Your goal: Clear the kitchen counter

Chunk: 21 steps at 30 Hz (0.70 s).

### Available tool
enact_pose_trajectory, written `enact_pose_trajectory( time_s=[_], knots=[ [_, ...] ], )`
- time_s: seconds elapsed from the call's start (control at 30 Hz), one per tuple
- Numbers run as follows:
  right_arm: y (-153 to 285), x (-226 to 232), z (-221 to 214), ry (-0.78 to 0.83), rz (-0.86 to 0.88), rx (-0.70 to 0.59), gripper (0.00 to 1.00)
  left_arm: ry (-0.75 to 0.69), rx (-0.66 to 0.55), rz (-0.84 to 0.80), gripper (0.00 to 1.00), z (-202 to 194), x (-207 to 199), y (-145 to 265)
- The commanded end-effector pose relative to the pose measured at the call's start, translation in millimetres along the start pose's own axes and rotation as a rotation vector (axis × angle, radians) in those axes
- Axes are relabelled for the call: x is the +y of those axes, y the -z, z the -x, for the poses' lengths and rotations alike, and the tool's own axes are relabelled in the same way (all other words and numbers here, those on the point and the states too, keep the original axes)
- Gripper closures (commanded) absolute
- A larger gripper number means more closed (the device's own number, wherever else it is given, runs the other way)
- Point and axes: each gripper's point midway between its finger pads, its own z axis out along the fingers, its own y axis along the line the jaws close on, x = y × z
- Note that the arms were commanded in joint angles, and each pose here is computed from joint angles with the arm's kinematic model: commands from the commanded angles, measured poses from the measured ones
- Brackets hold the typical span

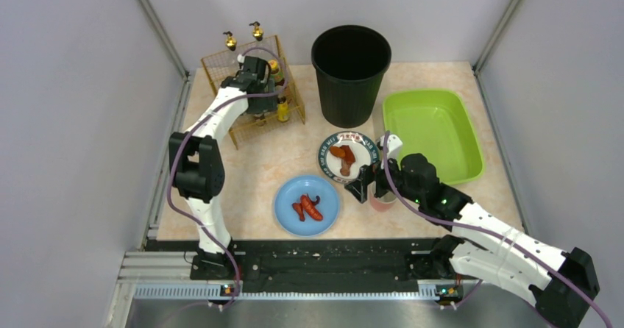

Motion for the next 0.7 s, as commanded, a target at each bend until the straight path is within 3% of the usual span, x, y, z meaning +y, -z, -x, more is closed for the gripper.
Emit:
enact_pose_trajectory(
  time_s=[0.0,0.37,0.67],
  knots=[
    [1,4,15,0.001,0.003,-0.05,0.01,0.028,-0.083,-0.02,0.01,24,4,28],
    [2,4,26,-0.001,-0.013,-0.06,0.01,0.05,-0.148,-0.176,0.01,34,-5,92],
    [8,-5,55,-0.017,-0.111,-0.11,0.01,0.106,-0.245,-0.263,0.01,20,4,142]
  ],
)
